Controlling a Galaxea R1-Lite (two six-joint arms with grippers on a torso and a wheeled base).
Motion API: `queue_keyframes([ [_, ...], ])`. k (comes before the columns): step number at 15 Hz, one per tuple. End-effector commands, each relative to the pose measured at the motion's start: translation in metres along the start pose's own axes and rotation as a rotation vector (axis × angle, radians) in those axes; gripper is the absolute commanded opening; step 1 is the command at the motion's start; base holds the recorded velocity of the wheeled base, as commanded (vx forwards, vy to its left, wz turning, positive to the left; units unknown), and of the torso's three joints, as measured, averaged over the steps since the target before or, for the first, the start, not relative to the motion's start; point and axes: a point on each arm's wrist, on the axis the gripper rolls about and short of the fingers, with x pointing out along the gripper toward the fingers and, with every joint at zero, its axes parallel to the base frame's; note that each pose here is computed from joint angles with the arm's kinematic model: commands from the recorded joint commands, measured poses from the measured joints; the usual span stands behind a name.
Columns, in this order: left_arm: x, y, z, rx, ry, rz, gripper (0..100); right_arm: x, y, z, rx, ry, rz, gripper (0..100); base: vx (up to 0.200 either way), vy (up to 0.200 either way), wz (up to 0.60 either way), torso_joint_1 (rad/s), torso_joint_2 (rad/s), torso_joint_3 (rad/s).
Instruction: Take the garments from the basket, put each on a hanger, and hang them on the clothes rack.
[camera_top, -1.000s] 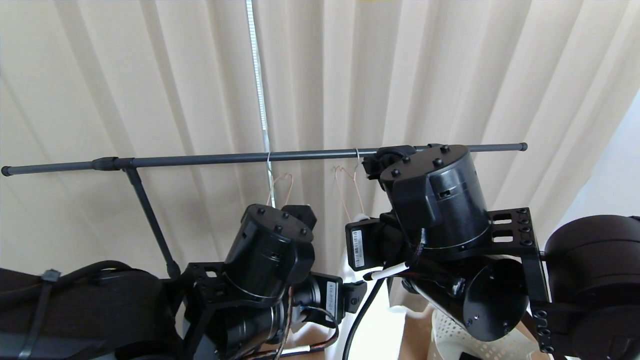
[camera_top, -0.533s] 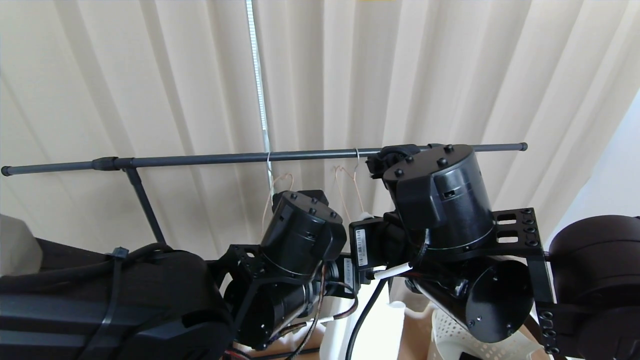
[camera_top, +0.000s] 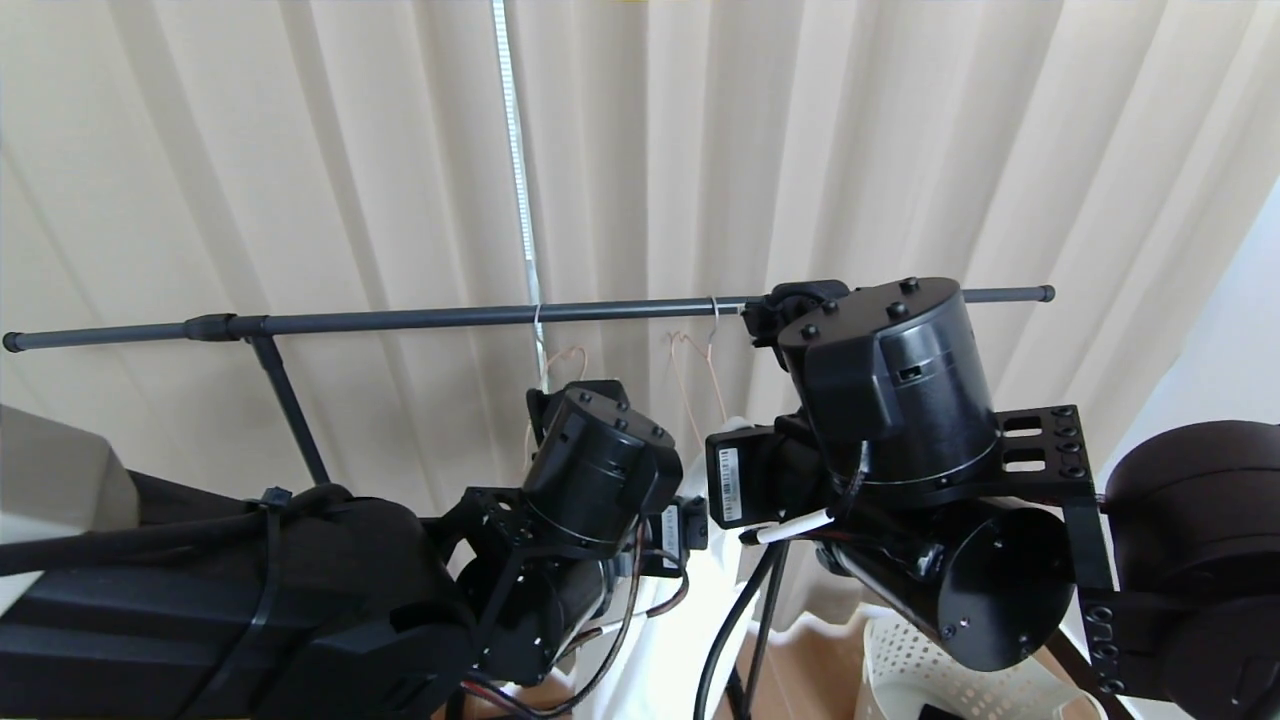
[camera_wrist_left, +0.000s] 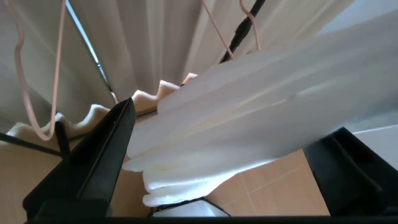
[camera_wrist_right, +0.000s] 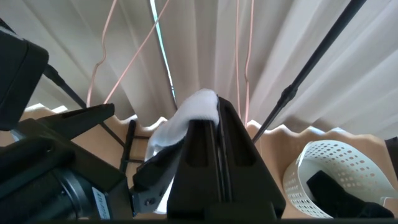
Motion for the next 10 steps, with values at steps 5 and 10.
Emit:
queue_keyframes([
  [5, 0.005, 0.012, 0.002, -0.015, 0.001, 0.039, 100, -0.005, -0.004, 0.005, 0.010, -0.013, 0.003, 0, 0.000, 0.000, 0.00, 0.000, 0.00, 0.000],
  [10, -0.013, -0.024, -0.011, 0.063, 0.008, -0.070, 100, -0.002, -0.002, 0.004, 0.008, -0.009, 0.002, 0, 0.000, 0.000, 0.00, 0.000, 0.00, 0.000],
])
